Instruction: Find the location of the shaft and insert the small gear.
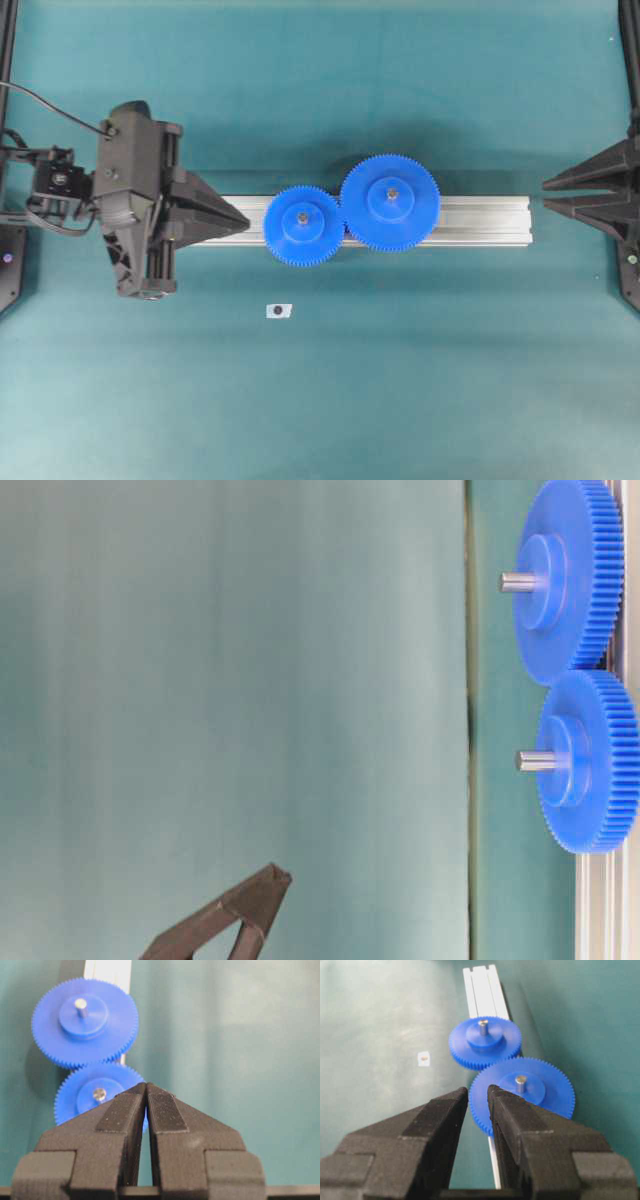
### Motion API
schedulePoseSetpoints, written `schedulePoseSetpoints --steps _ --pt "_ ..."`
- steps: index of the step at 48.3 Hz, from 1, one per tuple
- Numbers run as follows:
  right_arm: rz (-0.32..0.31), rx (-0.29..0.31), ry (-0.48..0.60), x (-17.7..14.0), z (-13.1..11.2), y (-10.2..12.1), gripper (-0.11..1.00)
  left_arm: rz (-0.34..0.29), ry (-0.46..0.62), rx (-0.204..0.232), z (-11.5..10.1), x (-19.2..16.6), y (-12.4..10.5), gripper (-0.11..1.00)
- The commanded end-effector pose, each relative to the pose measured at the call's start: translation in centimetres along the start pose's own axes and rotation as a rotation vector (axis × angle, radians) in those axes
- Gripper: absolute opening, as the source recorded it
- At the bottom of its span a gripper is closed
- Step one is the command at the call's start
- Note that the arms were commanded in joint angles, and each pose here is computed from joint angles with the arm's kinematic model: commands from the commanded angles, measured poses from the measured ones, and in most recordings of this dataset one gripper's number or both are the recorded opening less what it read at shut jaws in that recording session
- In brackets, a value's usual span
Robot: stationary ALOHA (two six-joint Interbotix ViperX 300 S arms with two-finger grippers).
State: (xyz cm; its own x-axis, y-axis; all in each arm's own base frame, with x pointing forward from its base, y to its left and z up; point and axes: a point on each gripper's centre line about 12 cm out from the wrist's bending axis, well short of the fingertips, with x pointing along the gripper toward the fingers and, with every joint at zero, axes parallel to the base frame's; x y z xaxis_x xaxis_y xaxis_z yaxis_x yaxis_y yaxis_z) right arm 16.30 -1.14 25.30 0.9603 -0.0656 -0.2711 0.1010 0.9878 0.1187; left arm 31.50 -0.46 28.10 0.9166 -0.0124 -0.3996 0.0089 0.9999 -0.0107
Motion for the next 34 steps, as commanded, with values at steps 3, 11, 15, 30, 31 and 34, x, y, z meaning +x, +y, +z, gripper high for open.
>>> schedulePoseSetpoints --steps 3,11,15,30,31,34 --pt "0.001 0.006 -0.009 0.07 0.37 0.04 0.37 -0.003 -0.021 0.001 0.43 -0.46 -0.10 0.08" --pt "-0.001 0.007 -0.008 0.08 0.31 0.01 0.37 -0.003 -0.017 0.001 0.24 -0.44 -0.10 0.08" --pt "0.001 0.006 -0.008 0.08 0.31 0.04 0.37 -0.003 -0.018 0.000 0.23 -0.48 -0.10 0.08" --pt "-0.001 0.006 0.005 0.15 -0.19 -0.03 0.37 -0.002 -0.017 -0.002 0.40 -0.97 -0.09 0.08" --pt "-0.001 0.006 0.006 0.16 -0.25 -0.03 0.37 -0.002 -0.014 -0.002 0.39 -1.05 -0.09 0.08" --pt "-0.001 0.006 0.005 0.16 -0.24 -0.03 0.37 -0.002 -0.006 -0.002 0.38 -1.26 -0.08 0.08"
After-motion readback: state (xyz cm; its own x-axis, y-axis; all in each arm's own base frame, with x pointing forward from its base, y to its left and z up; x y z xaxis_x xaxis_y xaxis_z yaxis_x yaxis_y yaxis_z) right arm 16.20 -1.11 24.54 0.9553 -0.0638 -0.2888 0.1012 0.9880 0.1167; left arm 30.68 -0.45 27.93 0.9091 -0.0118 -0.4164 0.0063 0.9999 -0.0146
